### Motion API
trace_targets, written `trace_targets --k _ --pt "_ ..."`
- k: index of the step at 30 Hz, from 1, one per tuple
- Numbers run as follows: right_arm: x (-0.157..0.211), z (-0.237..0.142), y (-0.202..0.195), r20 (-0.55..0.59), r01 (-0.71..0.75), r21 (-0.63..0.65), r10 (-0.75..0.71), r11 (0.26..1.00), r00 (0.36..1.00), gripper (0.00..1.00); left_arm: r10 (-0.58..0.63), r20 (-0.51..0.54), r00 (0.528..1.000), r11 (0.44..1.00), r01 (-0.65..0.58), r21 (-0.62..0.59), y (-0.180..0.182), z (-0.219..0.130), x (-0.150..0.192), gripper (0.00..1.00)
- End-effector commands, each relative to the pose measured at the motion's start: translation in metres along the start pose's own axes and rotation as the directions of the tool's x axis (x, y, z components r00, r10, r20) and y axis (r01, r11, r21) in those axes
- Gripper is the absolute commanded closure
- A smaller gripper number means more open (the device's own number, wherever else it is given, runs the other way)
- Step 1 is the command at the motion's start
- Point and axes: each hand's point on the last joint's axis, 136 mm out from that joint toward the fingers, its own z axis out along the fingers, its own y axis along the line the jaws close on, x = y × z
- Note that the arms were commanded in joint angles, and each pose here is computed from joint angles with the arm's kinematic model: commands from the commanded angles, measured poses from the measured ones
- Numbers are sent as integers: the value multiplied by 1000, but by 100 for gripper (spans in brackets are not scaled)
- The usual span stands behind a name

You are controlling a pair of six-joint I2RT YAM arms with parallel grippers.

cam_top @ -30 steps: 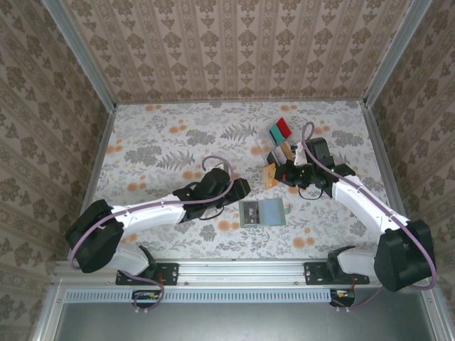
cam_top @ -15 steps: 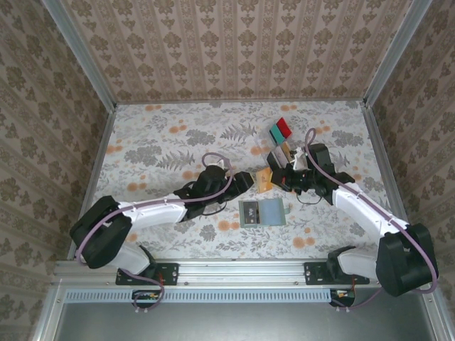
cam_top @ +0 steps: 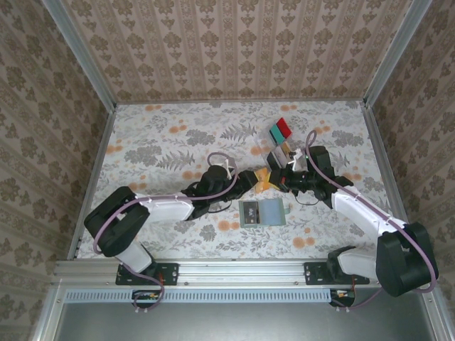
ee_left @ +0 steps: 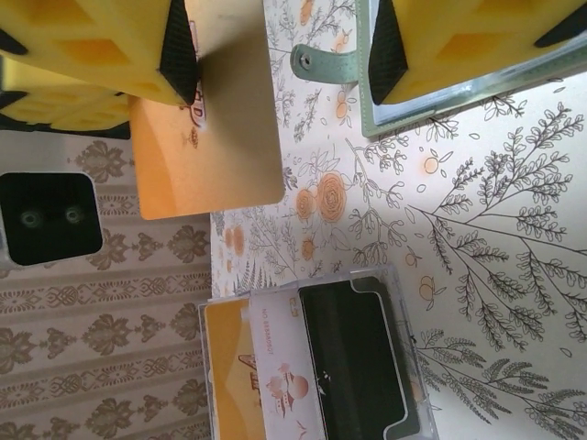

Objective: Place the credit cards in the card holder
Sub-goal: Pass the credit card.

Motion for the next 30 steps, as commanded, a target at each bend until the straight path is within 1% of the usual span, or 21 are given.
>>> trace_targets --k 1,6,10,17,25,27,30 --pt "1 -1 5 -7 -4 -36 4 999 1000 97 -11 -2 1000 998 11 56 -11 0 -1 49" --pt "1 1 1 -10 -12 -30 11 999 1000 97 -12 2 1000 998 12 69 -14 -1 -2 57" --pt "1 3 -4 -8 -20 -13 20 1000 1000 96 -12 7 1000 997 11 80 -16 -3 -2 68" --pt "1 4 -15 -4 -29 31 29 999 1000 94 -10 21 1000 998 8 65 -13 -8 -2 78" --pt "2 4 -21 -5 -31 63 31 998 1000 92 -11 32 999 999 9 50 -8 -14 -1 98" --pt "2 4 -22 -7 -31 68 32 997 999 91 -13 35 999 999 11 48 -7 -15 -1 100" --pt "3 3 -27 -7 -30 96 30 995 1000 85 -17 37 999 999 15 42 -6 -16 -1 100"
